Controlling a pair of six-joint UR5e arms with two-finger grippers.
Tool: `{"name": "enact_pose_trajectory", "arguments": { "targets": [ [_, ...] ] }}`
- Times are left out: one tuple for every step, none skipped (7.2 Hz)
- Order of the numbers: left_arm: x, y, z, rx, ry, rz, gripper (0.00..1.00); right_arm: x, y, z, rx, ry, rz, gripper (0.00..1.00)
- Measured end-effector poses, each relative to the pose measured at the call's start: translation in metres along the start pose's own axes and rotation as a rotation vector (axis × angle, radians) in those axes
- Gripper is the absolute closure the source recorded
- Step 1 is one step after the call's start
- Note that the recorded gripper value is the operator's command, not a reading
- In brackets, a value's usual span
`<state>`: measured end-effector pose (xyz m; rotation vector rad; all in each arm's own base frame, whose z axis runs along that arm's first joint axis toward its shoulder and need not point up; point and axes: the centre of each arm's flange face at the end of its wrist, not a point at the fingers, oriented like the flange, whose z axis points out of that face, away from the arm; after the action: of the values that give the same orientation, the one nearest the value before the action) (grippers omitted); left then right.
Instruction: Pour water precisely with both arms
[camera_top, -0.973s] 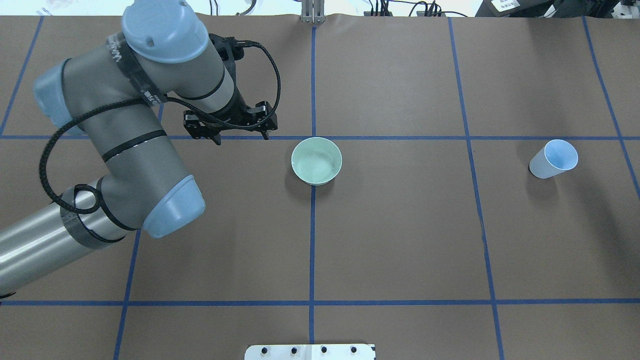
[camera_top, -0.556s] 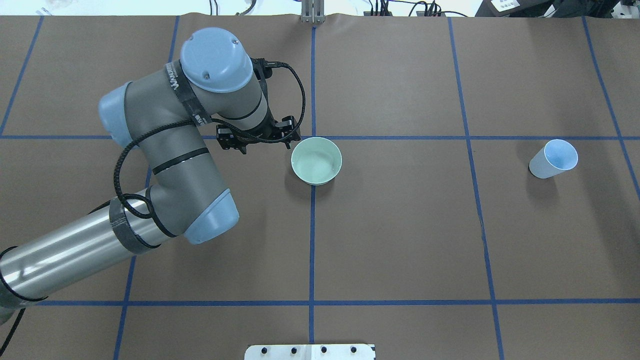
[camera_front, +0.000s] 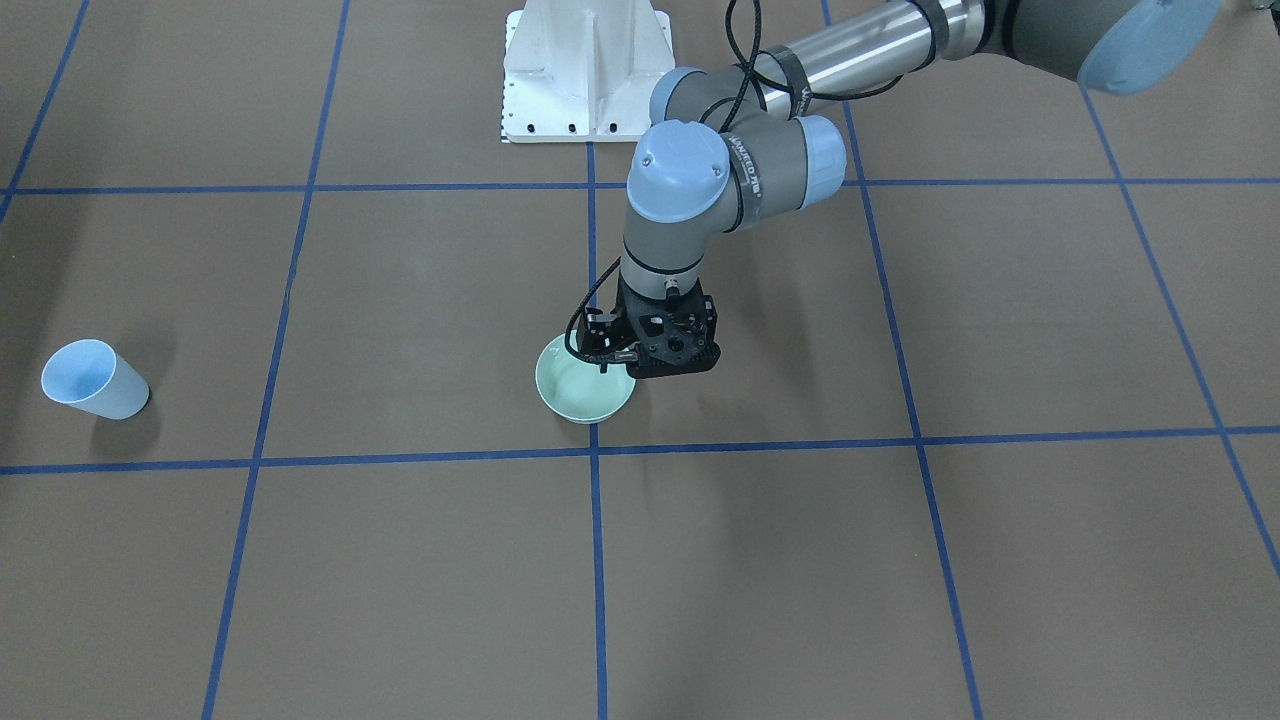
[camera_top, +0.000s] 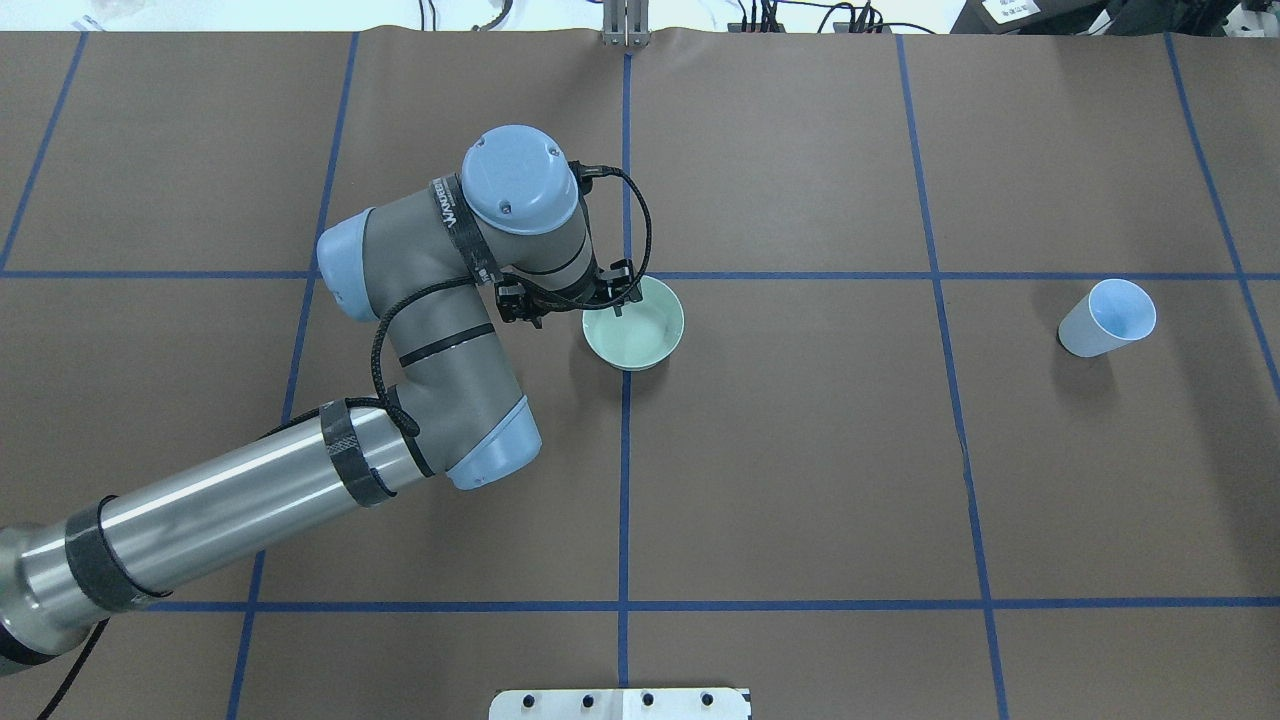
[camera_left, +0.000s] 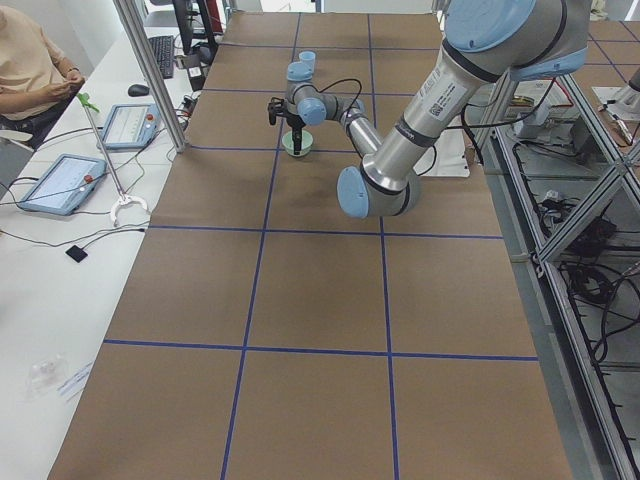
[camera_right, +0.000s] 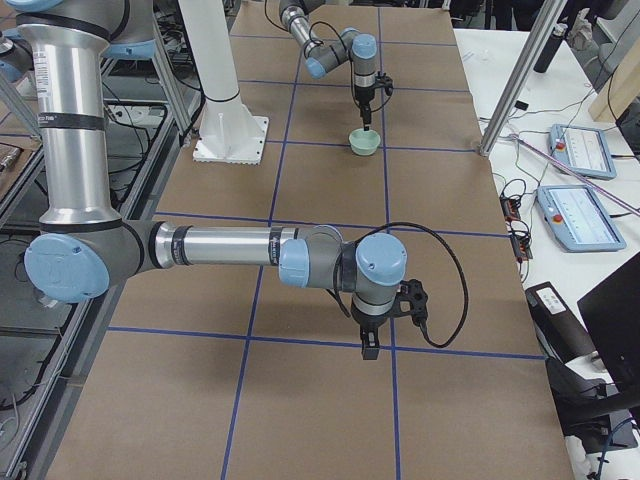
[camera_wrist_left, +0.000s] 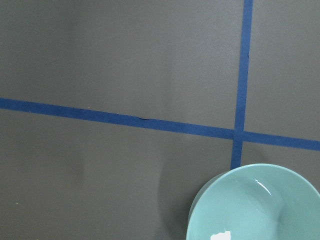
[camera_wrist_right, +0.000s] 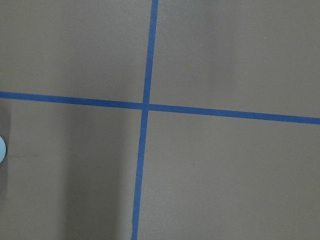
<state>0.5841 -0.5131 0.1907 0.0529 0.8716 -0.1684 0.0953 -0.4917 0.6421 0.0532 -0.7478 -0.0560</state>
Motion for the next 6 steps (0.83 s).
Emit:
{"name": "enact_pose_trajectory", "arguments": {
  "targets": [
    [0.0019,0.0012,0.0073,-0.002,-0.003,0.002,0.6,0.0003,0.0,-0.0005,0.002,0.001,0.0,0.0],
    [0.0025,0.0021,0.0119,-0.005,-0.003,0.005,0.95,0.0001,-0.0002,-0.001,0.003,0.002,-0.001,0.0],
    [0.0028,0.0027,0.0136,-0.005,-0.002,0.009,1.0,-0.0002,-0.0007,-0.0016,0.005,0.004,-0.003,0.0],
    [0.0033,0.0031,0.0136,-0.005,0.0,0.012,1.0,-0.0007,-0.0011,-0.0023,0.007,0.005,-0.006,0.0],
    [0.0036,0.0032,0.013,-0.005,0.001,0.014,1.0,-0.0013,-0.0016,-0.0032,0.008,0.007,-0.008,0.0],
    [0.0042,0.0036,0.0119,-0.006,0.004,0.016,1.0,-0.0019,-0.0025,-0.0039,0.01,0.008,-0.01,0.0]
  ]
}}
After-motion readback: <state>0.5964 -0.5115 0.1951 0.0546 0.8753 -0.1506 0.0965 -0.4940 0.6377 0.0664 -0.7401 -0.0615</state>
